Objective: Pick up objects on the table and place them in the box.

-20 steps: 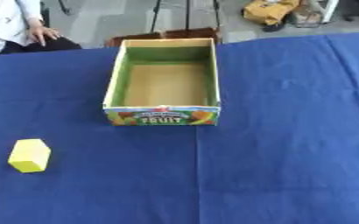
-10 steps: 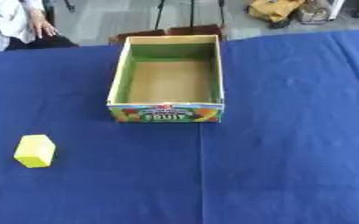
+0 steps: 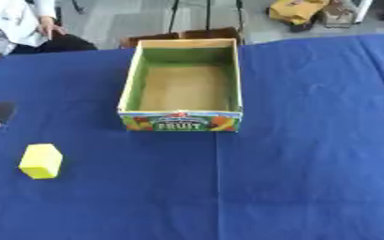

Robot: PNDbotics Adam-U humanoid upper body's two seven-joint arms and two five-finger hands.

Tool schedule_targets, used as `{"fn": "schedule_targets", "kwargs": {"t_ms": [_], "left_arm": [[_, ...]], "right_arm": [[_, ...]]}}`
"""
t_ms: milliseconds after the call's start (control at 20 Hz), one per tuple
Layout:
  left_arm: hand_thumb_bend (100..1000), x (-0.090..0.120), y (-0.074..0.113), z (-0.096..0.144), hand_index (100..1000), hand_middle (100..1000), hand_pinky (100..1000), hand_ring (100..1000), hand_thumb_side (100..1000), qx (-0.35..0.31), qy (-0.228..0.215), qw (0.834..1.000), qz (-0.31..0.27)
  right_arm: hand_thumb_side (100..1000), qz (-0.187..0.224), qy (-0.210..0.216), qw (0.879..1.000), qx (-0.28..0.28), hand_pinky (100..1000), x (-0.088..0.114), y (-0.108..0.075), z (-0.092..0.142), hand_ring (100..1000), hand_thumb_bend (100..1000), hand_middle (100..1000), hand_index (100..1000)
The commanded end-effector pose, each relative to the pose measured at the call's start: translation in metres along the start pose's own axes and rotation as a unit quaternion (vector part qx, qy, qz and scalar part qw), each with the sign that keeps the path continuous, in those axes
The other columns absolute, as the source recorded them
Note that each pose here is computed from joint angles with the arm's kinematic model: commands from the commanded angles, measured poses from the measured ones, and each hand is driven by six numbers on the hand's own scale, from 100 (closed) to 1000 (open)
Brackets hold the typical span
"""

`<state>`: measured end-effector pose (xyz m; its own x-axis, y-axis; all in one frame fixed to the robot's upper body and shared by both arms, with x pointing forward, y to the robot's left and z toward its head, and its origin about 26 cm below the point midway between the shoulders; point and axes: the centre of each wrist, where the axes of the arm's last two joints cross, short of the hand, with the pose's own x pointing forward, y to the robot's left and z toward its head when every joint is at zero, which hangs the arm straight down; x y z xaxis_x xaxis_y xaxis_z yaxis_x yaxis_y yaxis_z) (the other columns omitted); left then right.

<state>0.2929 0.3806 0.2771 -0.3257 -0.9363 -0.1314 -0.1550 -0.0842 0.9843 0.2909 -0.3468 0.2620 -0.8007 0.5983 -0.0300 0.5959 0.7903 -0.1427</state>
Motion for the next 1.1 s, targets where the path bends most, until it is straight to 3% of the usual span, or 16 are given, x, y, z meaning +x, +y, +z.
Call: {"fn": "schedule_targets", "kwargs": {"t_ms": [50,300,350,650,1100], "left_arm": [[455,-0.008,0.019,-0.003,1000,995,870,1000,917,-0.054,0.004,0.998,-0.043],[603,-0.015,0.028,-0.01,1000,1000,879,1000,891,-0.131,0.002,0.99,-0.049],[668,-0.017,0.029,-0.011,1000,1000,881,1000,854,-0.147,0.003,0.988,-0.049],[582,-0.029,0.027,-0.019,1000,1000,880,1000,719,-0.229,0.003,0.972,-0.043],[636,-0.04,0.01,-0.033,1000,1000,878,1000,733,-0.302,0.004,0.952,-0.046]], "right_arm": [[1000,0.006,-0.024,1.0,0.014,669,0.003,-0.004,-0.01,737,100,641,801],[1000,0.003,-0.023,1.0,0.018,670,0.003,-0.004,-0.01,736,100,638,800],[1000,0.003,-0.022,1.0,0.018,670,0.003,-0.004,-0.01,736,100,637,799],[1000,0.002,-0.021,1.0,0.02,670,0.003,-0.004,-0.01,734,100,633,797],[1000,0.0,-0.016,1.0,0.02,671,0.003,-0.003,-0.009,734,100,627,794]]}}
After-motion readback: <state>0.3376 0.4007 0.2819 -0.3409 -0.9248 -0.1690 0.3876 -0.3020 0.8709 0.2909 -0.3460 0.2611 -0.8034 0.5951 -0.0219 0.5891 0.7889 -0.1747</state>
